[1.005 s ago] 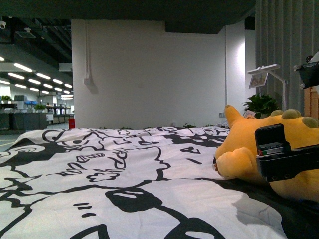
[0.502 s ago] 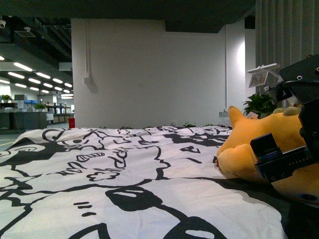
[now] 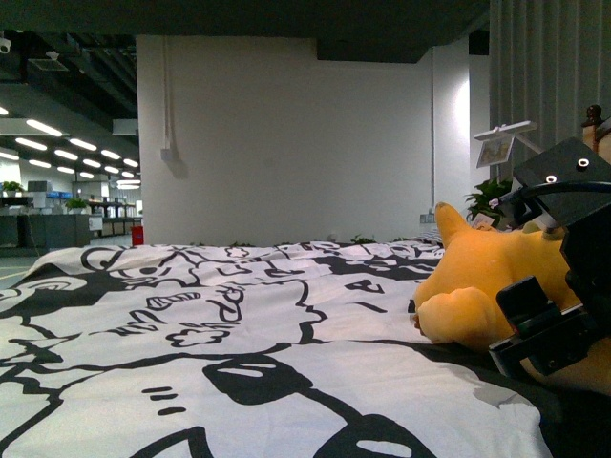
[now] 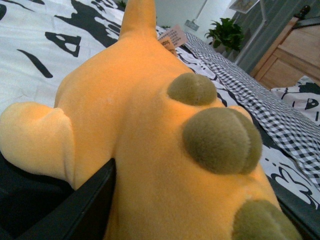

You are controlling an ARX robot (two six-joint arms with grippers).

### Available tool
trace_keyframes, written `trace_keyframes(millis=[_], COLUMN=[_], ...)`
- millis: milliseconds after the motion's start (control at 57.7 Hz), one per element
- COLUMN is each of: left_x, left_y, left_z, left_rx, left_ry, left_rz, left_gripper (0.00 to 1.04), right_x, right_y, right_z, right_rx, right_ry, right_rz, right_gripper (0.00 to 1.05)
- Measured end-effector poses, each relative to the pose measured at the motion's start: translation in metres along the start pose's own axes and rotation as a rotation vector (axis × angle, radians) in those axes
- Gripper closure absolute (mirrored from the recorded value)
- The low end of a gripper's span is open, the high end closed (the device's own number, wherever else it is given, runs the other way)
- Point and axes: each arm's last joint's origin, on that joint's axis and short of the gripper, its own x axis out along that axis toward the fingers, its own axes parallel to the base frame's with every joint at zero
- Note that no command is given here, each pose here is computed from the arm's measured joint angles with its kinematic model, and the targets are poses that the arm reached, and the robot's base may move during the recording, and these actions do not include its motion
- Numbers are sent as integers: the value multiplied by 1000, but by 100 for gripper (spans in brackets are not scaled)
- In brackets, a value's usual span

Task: Put away toys

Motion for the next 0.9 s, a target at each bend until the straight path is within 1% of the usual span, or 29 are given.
trace_keyframes(millis=[52,87,191,312,381,450,589,693,797,901], left_x=[0,0,0,0,0,0,0,0,0,0], left_y=[0,0,0,0,0,0,0,0,0,0], left_z=[0,0,0,0,0,0,0,0,0,0], left_rx=[0,0,0,0,0,0,0,0,0,0], left_ry=[0,0,0,0,0,0,0,0,0,0], left_rz=[0,0,0,0,0,0,0,0,0,0], left_gripper=[6,6,6,6,6,6,6,6,6,6], right_x=[0,0,1,1,-1,-5,-21,-46,-66,-85], right_y=[-1,-2,-6,-16,-25,-40,-70,-102,-121,-135], right_z=[0,0,1,7,12,21,34,46,48,43], right_rx=[4,5,25,103,159,238,369,495,564,622], right_ry=[4,6,15,14,4,-15,-57,-126,-164,-185], right_rz=[8,10,24,64,90,131,194,265,304,321], right_gripper=[58,61,75,90,95,97,98,98,98,98])
